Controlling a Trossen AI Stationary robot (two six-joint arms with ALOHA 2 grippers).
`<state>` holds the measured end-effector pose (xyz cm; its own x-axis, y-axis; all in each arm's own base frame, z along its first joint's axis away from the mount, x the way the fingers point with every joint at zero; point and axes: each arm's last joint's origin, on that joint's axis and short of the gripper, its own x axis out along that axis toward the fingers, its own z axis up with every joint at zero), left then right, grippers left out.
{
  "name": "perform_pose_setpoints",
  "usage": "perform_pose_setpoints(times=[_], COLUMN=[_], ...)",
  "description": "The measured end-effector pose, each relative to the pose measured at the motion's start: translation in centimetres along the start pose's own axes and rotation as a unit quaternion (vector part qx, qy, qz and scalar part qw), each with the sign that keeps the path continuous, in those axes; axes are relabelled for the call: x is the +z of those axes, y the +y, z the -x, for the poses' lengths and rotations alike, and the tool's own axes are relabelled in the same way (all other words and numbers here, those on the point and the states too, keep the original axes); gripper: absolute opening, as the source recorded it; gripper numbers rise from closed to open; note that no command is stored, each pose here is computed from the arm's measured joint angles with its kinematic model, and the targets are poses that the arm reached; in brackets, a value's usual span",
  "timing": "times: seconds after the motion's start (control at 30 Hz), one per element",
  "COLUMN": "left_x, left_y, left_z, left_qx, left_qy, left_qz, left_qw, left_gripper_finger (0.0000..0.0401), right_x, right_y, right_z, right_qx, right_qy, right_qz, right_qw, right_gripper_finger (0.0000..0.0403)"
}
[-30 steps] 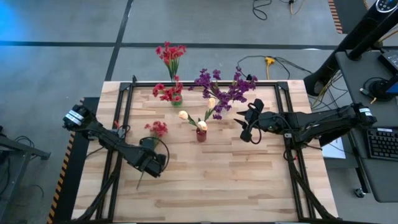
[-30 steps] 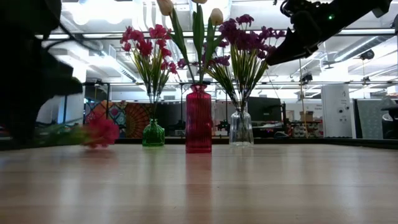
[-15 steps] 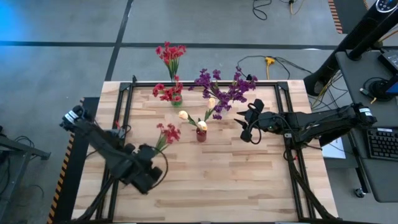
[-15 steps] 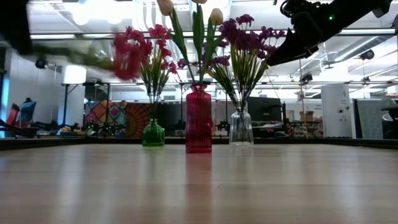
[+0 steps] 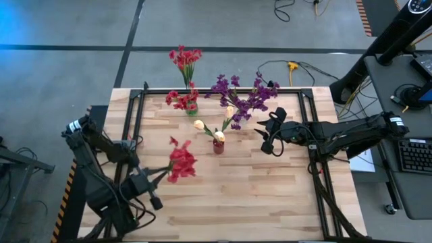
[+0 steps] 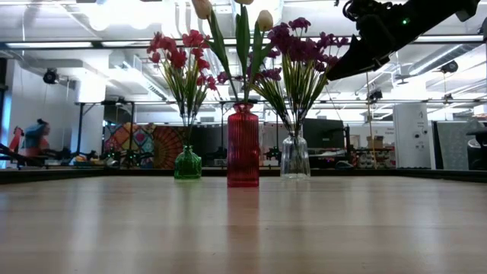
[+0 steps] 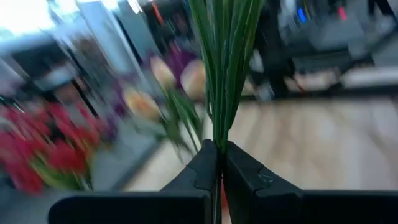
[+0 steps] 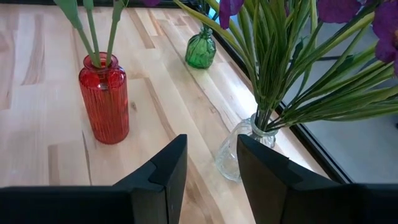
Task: Sort flowers into vase by color
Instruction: Put the red flowers into the green vase
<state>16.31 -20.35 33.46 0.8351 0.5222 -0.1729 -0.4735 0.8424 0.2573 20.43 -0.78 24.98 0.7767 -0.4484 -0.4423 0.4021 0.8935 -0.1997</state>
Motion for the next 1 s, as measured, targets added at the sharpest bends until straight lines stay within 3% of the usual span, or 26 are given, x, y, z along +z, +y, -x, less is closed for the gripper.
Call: perform_pose_setpoints(times=[0.13,0.43,0.6,0.8,1.0], left_x=[0.2,0.5,0.8,4.0,7.9], left_y=[0.3,1.4,2.1,3.5,5.0], left_z=[-1.0,-4.7,-5.9,-6.3,-5.8], left_qx=[0.043,0.116,0.142,0.156,0.137], left_qy=[-0.072,-0.052,-0.038,-0.016,0.015], left_qz=[-0.013,0.004,-0.033,-0.058,-0.08], left_qw=[0.996,0.992,0.989,0.986,0.987], left_gripper_finger=[0.0,0.0,0.0,0.0,0.0], right_x=[0.0,0.1,0.2,0.3,0.4], right_y=[0.0,0.0,0.0,0.0,0.0], right_z=[0.0,0.0,0.0,0.0,0.0], right_qx=[0.0,0.0,0.0,0.0,0.0], right_qy=[0.0,-0.004,-0.007,-0.013,-0.017], right_qz=[0.0,-0.002,-0.004,-0.008,-0.01], right_qw=[1.0,1.0,1.0,1.0,1.0], right_gripper_finger=[0.0132,0.0136,0.0131,0.0133,0.0131])
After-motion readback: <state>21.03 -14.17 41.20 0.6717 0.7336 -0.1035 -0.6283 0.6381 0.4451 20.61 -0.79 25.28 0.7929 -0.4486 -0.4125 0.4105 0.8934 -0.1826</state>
